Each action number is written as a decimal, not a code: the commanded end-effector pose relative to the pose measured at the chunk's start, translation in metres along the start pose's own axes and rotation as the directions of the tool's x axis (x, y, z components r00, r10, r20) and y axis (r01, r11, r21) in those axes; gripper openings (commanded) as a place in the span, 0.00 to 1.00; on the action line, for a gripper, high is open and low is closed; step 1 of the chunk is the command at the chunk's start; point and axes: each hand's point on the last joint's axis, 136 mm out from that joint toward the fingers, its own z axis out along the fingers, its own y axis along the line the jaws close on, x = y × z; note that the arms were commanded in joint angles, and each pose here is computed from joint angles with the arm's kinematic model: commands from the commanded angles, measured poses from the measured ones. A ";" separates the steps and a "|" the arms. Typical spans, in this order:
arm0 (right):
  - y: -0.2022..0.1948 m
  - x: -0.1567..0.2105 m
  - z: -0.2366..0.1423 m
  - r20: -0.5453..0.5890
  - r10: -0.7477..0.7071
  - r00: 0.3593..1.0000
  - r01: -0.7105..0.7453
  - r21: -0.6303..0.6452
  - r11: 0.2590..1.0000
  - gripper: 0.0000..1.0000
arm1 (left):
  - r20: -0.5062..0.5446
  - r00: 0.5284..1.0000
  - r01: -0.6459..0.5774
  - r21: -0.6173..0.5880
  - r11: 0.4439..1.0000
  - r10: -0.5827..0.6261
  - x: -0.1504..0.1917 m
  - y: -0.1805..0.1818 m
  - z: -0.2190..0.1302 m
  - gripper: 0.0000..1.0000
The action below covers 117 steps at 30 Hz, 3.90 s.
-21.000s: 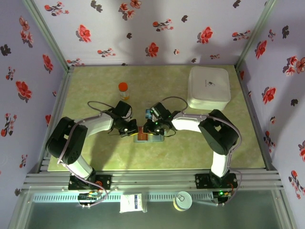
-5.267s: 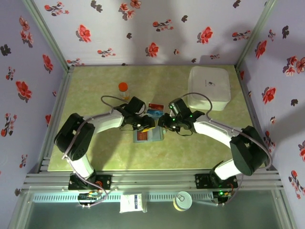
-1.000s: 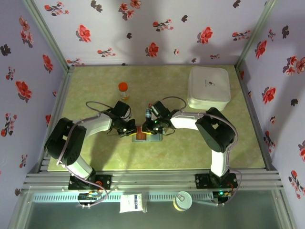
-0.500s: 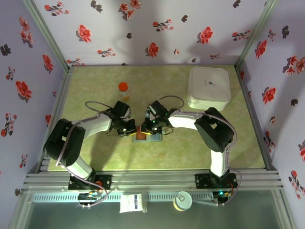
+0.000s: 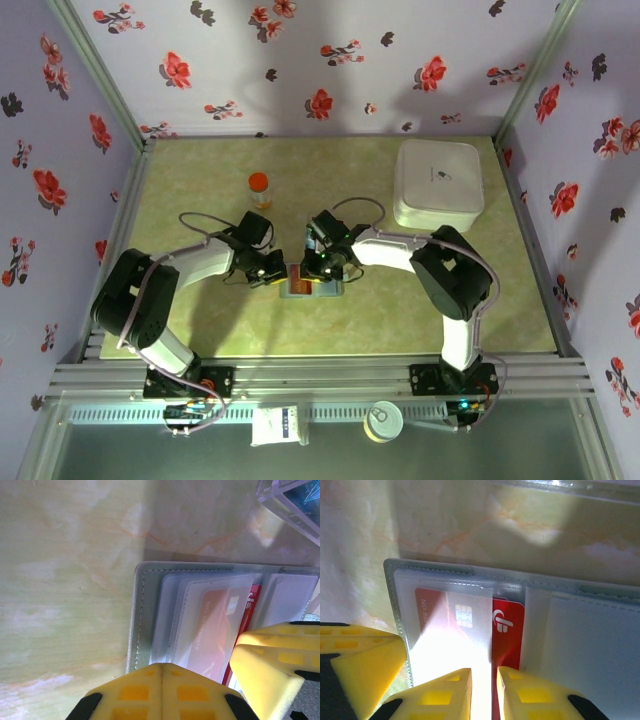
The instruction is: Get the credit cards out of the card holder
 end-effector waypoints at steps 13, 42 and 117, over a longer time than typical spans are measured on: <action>0.007 -0.003 -0.028 0.073 -0.029 0.997 0.029 0.001 1.000 0.28 | -0.016 0.999 -0.038 0.033 0.999 0.039 0.001 -0.016 -0.005 0.00; -0.010 0.001 -0.011 0.032 0.026 0.999 -0.025 -0.025 0.999 0.28 | -0.077 0.996 -0.035 -0.025 0.999 0.033 0.010 -0.002 0.015 0.00; 0.003 -0.007 -0.012 0.068 0.115 0.991 -0.092 -0.276 0.957 0.18 | -0.071 0.997 -0.022 -0.028 0.999 0.020 0.012 0.000 0.010 0.00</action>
